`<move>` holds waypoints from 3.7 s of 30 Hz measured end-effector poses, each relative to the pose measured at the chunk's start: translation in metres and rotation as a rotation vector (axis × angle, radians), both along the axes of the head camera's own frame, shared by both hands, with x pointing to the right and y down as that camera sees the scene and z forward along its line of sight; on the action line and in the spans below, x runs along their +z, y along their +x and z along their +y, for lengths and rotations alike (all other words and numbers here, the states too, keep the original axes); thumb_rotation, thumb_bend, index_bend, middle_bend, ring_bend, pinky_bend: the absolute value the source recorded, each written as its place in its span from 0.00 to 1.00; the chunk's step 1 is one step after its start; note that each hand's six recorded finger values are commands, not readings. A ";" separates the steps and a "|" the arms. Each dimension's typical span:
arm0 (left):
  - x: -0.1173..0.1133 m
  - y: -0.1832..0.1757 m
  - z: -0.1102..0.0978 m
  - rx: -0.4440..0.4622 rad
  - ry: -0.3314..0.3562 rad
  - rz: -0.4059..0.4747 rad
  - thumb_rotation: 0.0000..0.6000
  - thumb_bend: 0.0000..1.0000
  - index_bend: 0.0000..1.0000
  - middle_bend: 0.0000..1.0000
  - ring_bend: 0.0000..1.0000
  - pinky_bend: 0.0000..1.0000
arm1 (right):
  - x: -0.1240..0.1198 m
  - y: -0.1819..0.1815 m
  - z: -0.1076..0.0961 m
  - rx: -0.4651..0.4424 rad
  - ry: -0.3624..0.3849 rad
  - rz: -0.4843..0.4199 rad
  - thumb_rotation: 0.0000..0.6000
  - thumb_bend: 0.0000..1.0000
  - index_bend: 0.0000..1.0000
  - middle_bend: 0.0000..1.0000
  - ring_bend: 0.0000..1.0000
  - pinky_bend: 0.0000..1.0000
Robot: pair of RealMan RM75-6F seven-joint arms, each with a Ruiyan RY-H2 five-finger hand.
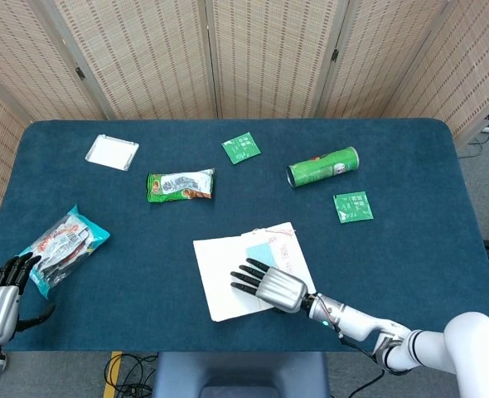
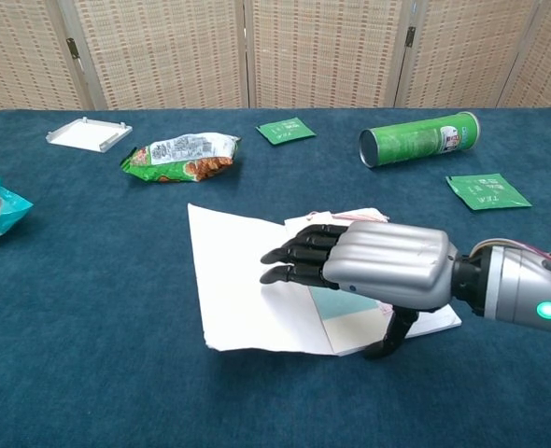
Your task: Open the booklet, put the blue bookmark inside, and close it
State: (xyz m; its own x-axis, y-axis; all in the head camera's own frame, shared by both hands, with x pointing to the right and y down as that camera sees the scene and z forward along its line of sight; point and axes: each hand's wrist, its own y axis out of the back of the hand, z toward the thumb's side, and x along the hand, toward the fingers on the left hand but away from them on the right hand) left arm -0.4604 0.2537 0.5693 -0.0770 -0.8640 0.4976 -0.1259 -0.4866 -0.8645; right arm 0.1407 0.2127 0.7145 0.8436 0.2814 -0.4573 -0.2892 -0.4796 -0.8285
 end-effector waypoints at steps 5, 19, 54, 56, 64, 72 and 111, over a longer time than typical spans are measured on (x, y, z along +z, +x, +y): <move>0.000 0.000 0.000 0.000 0.000 -0.001 1.00 0.24 0.15 0.11 0.09 0.16 | -0.003 0.001 0.000 -0.006 0.006 -0.008 1.00 0.00 0.00 0.00 0.00 0.00; -0.005 0.002 -0.003 0.004 0.016 0.007 1.00 0.24 0.15 0.11 0.09 0.16 | -0.057 -0.015 -0.031 -0.028 0.077 -0.123 1.00 0.39 0.00 0.00 0.00 0.00; -0.002 -0.013 0.004 -0.028 0.008 0.004 1.00 0.24 0.15 0.11 0.09 0.16 | -0.036 -0.138 -0.022 -0.240 0.002 -0.028 1.00 0.95 0.23 0.30 0.00 0.00; -0.001 -0.013 0.004 -0.027 0.008 0.005 1.00 0.24 0.15 0.11 0.09 0.16 | -0.035 -0.136 -0.024 -0.237 0.008 -0.021 1.00 0.95 0.24 0.32 0.00 0.00; -0.002 -0.011 0.003 -0.021 0.015 0.012 1.00 0.24 0.15 0.11 0.09 0.16 | -0.039 -0.125 -0.038 -0.212 0.040 -0.006 1.00 0.96 0.28 0.43 0.03 0.00; -0.003 -0.008 0.000 -0.011 0.022 0.020 1.00 0.24 0.15 0.11 0.09 0.16 | -0.054 -0.109 -0.058 -0.157 0.079 -0.014 1.00 0.96 0.29 0.51 0.12 0.00; -0.005 0.010 -0.011 0.031 0.036 0.040 1.00 0.24 0.15 0.11 0.09 0.16 | -0.035 0.043 -0.090 0.151 0.063 0.197 1.00 0.88 0.29 0.47 0.16 0.00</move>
